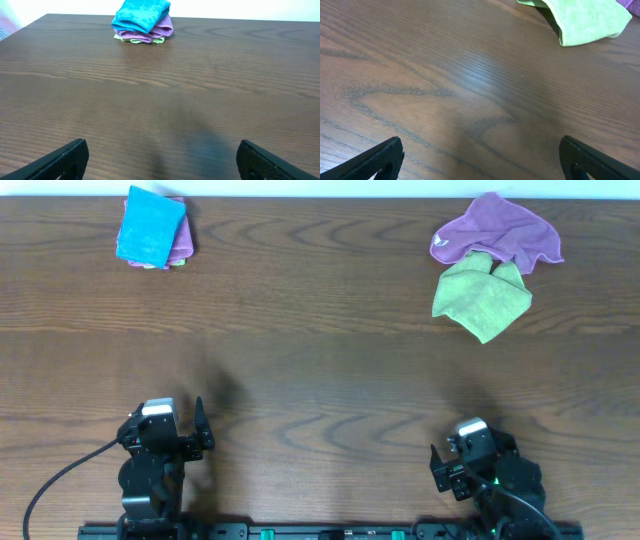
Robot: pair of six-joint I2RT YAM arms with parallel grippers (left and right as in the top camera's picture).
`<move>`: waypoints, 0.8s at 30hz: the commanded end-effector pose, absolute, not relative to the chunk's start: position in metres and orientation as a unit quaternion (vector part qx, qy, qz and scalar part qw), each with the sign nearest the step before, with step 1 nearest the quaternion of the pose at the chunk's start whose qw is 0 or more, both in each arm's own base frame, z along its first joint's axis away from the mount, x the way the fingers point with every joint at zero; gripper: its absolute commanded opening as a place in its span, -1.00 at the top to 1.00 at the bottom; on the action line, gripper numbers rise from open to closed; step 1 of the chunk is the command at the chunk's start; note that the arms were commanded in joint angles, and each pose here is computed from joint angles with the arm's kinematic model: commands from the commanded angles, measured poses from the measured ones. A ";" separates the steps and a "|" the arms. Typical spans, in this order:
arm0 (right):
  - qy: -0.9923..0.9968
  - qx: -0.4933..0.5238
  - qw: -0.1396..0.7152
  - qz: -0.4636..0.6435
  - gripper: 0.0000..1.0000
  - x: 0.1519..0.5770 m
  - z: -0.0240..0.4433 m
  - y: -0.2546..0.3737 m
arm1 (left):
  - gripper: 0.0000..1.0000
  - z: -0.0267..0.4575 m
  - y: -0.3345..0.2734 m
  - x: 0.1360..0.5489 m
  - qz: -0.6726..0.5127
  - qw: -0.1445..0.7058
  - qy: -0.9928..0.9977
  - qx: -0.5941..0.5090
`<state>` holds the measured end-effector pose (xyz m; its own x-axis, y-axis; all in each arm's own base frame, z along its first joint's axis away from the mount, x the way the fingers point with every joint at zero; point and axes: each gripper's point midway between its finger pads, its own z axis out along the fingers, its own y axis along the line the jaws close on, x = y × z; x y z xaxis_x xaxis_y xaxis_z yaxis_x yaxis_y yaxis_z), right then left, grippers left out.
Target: Fold the cloth
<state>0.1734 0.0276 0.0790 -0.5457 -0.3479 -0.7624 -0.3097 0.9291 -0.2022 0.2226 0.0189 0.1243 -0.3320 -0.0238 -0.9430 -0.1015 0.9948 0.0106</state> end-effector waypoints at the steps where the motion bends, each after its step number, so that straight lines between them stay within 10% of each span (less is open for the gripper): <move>1: 0.881 -0.185 0.435 -0.016 -0.99 0.172 0.074 0.029 | -0.91 0.115 0.023 0.222 0.045 0.569 0.820 -0.040; 24: 0.879 -0.184 0.440 -0.016 -0.98 0.174 0.076 0.029 | -0.91 0.115 0.023 0.222 0.045 0.569 0.820 -0.040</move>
<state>0.1737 0.0276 0.0793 -0.5445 -0.3477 -0.7633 -0.3094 0.9291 -0.2025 0.2226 0.0189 0.1243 -0.3320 -0.0234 -0.9430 -0.1014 0.9948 0.0110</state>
